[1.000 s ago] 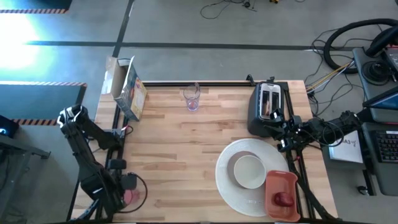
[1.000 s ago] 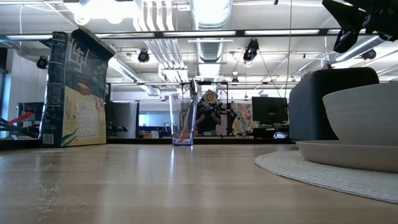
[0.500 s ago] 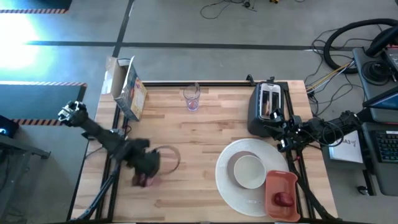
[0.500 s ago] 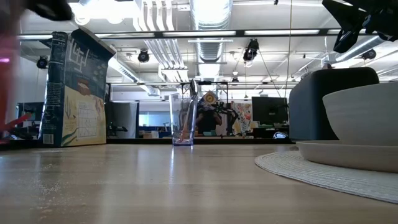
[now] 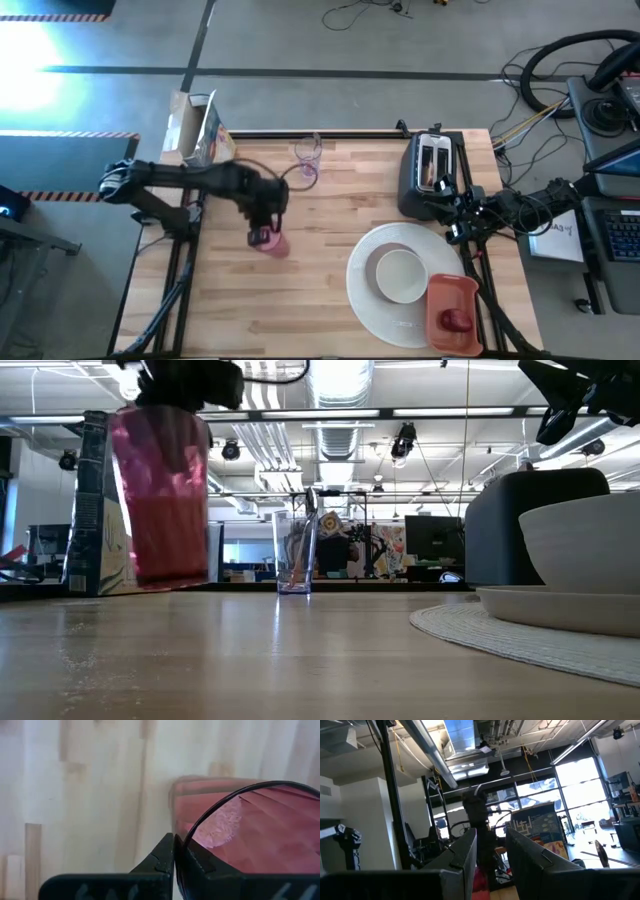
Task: Arrange a breakfast setting
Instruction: Move the red cup of grain rice to the top of the table
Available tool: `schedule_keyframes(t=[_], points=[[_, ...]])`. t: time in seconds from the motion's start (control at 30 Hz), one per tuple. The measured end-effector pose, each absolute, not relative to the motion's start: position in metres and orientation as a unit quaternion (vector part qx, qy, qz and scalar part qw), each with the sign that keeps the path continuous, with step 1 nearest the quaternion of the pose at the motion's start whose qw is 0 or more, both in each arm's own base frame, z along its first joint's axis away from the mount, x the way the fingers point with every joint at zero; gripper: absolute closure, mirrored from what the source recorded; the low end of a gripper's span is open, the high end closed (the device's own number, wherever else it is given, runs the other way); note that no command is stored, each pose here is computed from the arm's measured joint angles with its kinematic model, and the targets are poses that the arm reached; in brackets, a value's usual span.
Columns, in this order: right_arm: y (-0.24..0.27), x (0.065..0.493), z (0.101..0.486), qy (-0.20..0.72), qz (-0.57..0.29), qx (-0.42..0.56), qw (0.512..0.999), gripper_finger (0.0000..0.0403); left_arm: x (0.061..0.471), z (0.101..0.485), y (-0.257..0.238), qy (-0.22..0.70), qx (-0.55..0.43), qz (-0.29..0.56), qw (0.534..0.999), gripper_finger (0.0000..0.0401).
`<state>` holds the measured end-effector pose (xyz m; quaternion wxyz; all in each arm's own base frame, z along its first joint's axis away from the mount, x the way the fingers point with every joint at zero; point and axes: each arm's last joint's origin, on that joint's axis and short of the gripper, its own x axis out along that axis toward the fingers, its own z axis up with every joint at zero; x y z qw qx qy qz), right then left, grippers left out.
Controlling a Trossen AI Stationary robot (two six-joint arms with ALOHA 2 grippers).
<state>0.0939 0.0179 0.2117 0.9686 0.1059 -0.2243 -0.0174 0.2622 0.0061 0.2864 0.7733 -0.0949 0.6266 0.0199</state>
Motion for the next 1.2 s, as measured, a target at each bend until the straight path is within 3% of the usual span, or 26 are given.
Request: schedule_keyframes(t=[0.53, 0.83, 1.2], points=[[0.018, 0.094, 0.212, -0.224, -0.017, 0.106, 0.969, 0.0307, 0.279, 0.284, 0.114, 0.617, -0.212, 0.157, 0.741, 0.0401], [0.018, 0.094, 0.212, -0.224, -0.017, 0.106, 0.969, 0.0307, 0.295, 0.285, 0.18, 0.658, -0.201, 0.204, 0.696, 0.0401], [0.018, 0.094, 0.212, -0.224, -0.017, 0.106, 0.969, 0.0307, 0.298, 0.288, 0.231, 0.661, -0.211, 0.23, 0.683, 0.0401]])
